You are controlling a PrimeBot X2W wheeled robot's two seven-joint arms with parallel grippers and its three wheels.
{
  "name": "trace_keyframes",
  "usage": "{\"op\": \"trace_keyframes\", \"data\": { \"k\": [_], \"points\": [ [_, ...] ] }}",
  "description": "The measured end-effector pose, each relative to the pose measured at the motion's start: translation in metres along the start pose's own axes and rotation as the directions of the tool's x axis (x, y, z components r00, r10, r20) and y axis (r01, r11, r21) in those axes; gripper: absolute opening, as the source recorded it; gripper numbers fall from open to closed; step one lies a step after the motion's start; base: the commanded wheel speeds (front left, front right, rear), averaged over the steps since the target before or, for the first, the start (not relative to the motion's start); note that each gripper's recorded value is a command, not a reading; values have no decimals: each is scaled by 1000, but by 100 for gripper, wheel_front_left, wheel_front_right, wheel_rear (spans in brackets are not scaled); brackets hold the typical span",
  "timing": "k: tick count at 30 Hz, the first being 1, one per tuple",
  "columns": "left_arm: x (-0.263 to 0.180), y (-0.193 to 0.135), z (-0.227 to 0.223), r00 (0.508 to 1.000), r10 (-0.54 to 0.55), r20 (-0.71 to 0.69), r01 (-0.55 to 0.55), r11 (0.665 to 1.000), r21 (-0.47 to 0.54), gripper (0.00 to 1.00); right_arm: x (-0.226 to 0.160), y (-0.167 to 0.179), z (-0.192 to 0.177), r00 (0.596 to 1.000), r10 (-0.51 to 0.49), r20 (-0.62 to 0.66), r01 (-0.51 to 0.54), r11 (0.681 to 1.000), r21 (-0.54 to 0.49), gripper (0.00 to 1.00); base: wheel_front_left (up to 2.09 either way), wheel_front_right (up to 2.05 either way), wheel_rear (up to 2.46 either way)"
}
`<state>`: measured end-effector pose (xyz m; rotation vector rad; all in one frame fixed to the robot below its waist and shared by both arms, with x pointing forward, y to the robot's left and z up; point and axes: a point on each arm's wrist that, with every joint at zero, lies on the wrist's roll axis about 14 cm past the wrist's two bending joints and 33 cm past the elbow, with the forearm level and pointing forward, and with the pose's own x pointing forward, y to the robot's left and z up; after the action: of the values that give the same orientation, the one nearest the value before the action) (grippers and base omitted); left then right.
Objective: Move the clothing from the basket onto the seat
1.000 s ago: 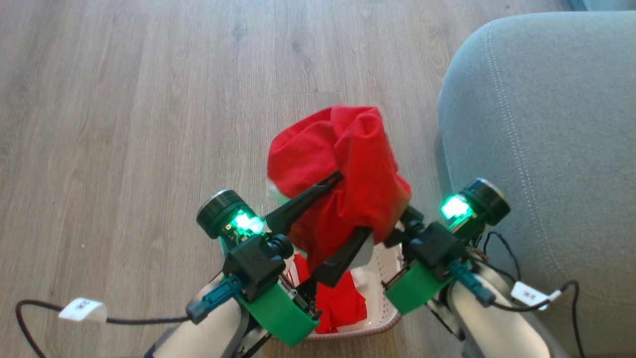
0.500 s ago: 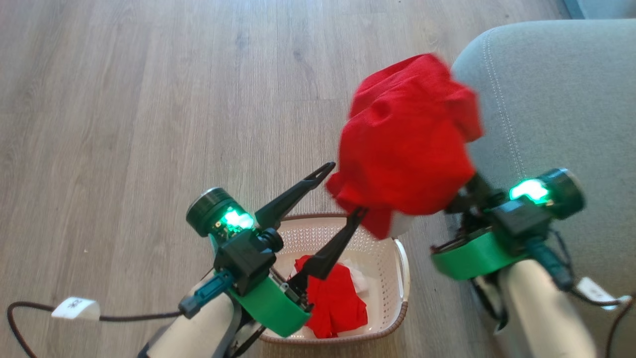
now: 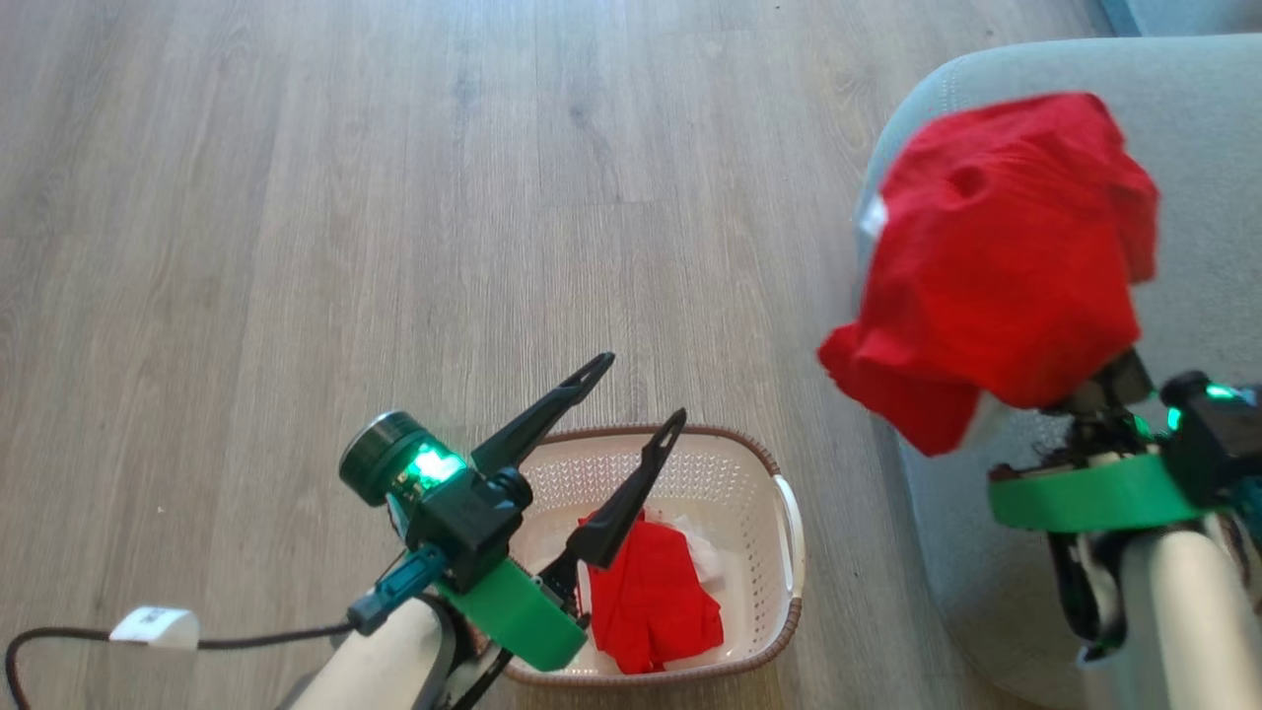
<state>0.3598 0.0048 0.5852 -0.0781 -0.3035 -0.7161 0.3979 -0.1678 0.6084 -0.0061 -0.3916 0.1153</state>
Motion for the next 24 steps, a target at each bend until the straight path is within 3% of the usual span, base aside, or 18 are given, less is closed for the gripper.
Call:
{"op": "trace_keyframes", "data": {
  "k": [8,24],
  "points": [
    [-12,-4,-29,996,6,-89,-9,1000,-28,100,-30,-50,-28,981,-168,-102,172,985,31,0,0,0,0],
    [-31,-7,-66,977,19,-212,-28,999,-41,100,-43,-61,-45,964,-215,-157,228,971,68,0,0,0,0]
  ]
}}
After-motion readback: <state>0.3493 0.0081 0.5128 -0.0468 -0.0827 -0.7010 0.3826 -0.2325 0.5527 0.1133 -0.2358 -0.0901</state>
